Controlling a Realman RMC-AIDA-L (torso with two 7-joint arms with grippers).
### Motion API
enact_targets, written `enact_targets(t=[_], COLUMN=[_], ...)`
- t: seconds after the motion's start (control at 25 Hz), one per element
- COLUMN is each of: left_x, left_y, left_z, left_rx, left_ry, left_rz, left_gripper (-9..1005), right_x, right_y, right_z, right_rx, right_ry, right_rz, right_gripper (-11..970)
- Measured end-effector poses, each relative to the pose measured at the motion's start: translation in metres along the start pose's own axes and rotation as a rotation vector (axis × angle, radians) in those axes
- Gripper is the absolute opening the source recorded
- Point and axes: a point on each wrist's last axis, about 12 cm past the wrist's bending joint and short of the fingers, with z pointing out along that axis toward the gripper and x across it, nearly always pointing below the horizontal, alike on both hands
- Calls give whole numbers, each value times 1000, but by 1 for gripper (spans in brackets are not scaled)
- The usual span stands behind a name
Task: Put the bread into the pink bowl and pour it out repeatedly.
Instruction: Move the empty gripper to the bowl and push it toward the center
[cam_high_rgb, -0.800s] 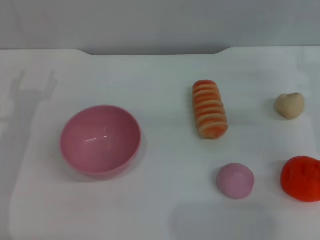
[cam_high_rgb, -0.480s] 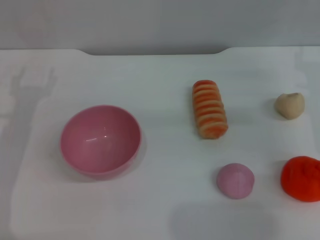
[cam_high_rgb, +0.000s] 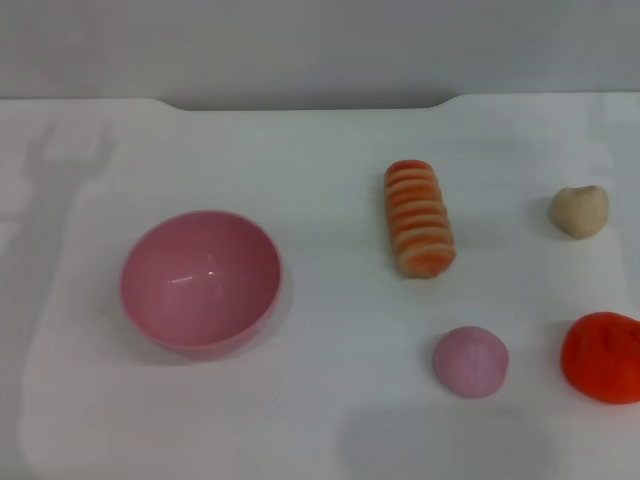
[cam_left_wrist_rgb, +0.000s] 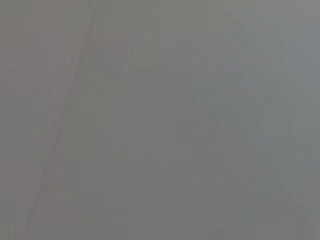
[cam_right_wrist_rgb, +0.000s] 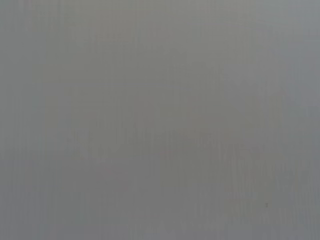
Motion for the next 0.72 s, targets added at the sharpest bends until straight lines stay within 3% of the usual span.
enact_targets(t=[0.04,0.08,0.52,0.6,0.72], left_x=[0,-4,-22,-31,-33], left_y=[0,7,19,21,21], left_z=[0,13,39,50,52], left_rx=[0,1,17,107,134], left_ry=[0,59,245,379,425], left_rz=[0,-101,-181,-222,-231], left_gripper=[815,815,815,815,814], right_x=[0,0,4,4,4], right_y=[0,0,-6,-6,-7], right_z=[0,0,-2,-2,-2], right_rx=[1,3,19,20,21], right_ry=[0,1,17,22,24], right_rz=[1,2,2,2,2], right_gripper=[558,558,559,559,559])
